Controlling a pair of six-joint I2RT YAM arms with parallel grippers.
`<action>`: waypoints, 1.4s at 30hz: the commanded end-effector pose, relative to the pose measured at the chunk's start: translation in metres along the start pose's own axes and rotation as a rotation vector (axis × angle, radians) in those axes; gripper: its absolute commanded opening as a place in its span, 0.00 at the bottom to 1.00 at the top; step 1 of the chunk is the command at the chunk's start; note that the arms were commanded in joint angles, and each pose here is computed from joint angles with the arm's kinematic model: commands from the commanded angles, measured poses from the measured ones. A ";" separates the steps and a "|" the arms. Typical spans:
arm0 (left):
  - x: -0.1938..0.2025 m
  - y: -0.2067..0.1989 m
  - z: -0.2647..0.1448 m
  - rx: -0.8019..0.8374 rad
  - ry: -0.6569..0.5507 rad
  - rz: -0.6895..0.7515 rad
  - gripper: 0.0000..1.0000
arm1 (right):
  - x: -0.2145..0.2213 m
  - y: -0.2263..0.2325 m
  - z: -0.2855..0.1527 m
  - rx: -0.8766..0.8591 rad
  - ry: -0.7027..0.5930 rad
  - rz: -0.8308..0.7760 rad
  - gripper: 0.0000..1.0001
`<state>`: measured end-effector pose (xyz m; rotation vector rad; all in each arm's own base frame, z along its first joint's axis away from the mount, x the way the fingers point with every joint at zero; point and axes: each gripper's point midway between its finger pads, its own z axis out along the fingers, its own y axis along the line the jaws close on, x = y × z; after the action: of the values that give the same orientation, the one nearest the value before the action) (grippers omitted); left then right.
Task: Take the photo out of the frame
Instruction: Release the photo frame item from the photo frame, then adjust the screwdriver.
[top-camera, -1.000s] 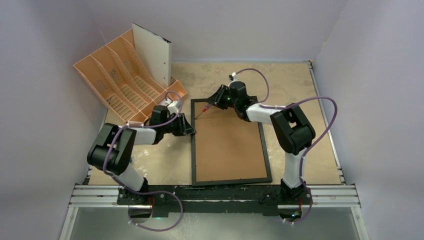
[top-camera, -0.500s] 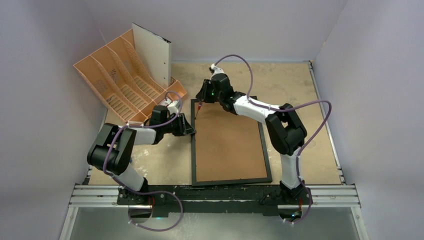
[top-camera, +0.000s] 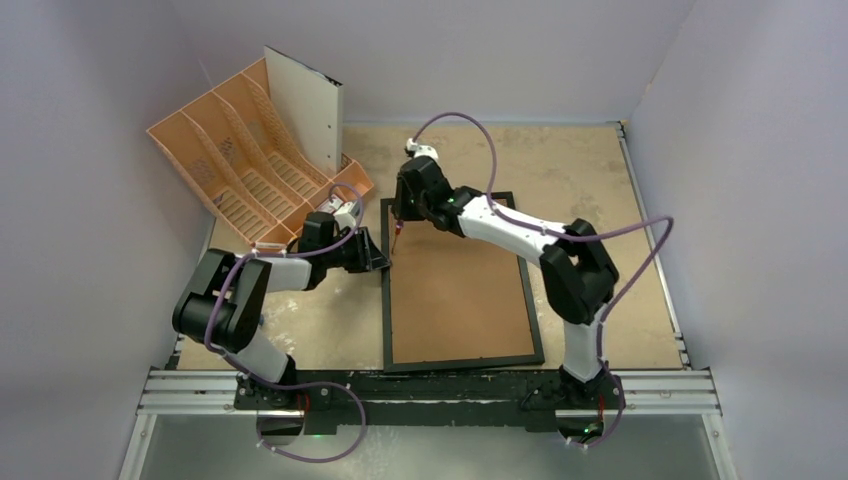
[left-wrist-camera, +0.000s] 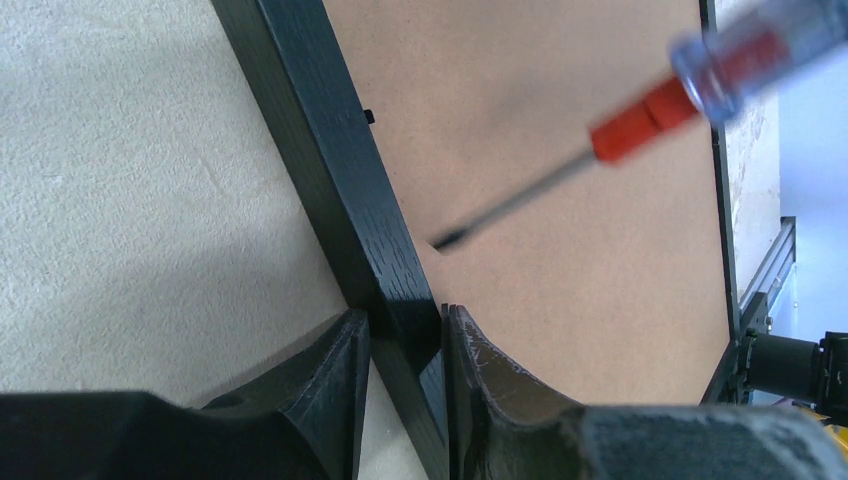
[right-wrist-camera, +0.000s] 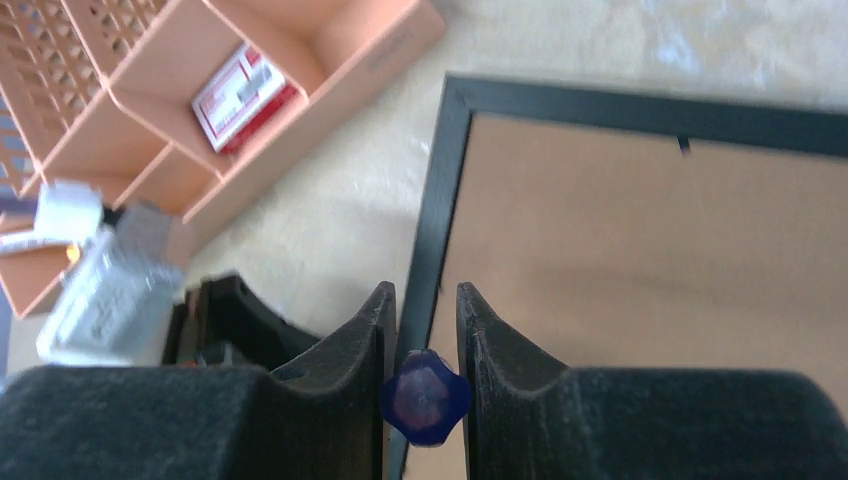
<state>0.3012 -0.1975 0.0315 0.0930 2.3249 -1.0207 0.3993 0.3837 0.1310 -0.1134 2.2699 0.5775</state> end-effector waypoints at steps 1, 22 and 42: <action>0.018 -0.008 -0.005 0.031 0.058 0.022 0.11 | -0.014 -0.027 -0.046 0.028 -0.013 0.143 0.00; -0.039 -0.110 -0.069 0.256 -0.115 0.323 0.50 | 0.025 -0.032 -0.156 -0.436 0.086 0.225 0.00; 0.014 -0.187 -0.059 0.362 -0.046 0.640 0.68 | 0.037 -0.006 -0.197 -0.617 0.150 0.319 0.00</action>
<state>0.2022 -0.2830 0.1652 0.8462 1.9137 -1.0978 0.2497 0.2904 0.1978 -0.0703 2.2469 1.3868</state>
